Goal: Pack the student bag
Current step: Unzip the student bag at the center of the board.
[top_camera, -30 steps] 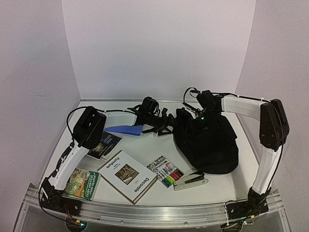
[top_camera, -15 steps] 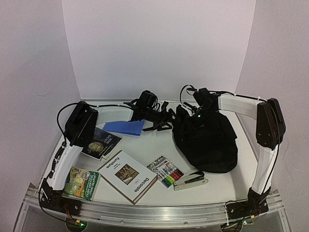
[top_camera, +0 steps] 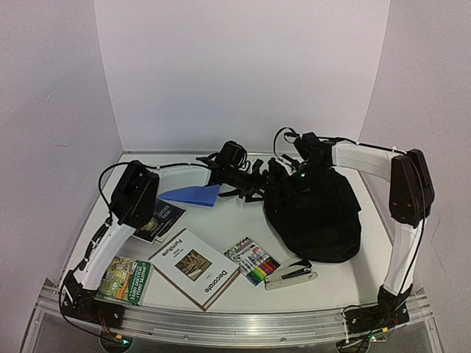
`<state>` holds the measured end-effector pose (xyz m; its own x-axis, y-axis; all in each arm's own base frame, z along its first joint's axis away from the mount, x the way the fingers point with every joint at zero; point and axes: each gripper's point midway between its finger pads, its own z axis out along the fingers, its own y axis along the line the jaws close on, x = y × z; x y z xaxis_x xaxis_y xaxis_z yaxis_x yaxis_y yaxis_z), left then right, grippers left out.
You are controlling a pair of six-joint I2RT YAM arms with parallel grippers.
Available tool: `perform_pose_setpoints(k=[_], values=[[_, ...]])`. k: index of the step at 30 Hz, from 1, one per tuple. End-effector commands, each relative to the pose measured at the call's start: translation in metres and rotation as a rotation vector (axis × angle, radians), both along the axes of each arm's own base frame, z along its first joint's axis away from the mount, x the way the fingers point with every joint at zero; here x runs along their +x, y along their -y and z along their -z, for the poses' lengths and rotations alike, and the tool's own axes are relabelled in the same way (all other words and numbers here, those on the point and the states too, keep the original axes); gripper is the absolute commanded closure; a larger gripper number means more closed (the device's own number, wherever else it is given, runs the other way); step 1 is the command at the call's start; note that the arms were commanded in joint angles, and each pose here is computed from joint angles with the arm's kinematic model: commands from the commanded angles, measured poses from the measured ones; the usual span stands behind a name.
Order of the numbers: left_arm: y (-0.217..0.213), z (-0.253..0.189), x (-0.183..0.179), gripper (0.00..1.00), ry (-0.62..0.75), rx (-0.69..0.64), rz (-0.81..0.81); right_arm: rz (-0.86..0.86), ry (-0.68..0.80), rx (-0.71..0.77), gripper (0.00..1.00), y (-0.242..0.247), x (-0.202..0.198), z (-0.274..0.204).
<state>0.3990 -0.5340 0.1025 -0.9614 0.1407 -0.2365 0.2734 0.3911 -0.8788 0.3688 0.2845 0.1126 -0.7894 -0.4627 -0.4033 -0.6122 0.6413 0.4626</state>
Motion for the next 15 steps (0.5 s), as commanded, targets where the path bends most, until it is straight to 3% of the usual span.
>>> perform_pose_setpoints(k=[1, 5, 8, 11, 15], values=[[0.012, -0.003, -0.011, 0.31, -0.020, -0.025, 0.047, -0.036, 0.082, 0.040, 1.00, -0.012, 0.011, -0.025], [0.012, -0.004, -0.008, 0.47, -0.010, -0.025, 0.039, -0.049, 0.077, 0.041, 1.00, -0.015, 0.010, -0.024], [0.007, -0.004, 0.001, 0.71, -0.022, -0.037, 0.002, -0.068, 0.076, 0.036, 1.00, -0.016, 0.005, -0.025], [-0.004, -0.007, 0.017, 0.88, -0.045, -0.071, -0.062, -0.088, 0.075, 0.027, 1.00, -0.012, -0.002, -0.026], [-0.016, -0.019, 0.038, 1.00, -0.026, -0.101, -0.124, -0.114, 0.074, 0.007, 1.00, -0.004, -0.016, -0.030]])
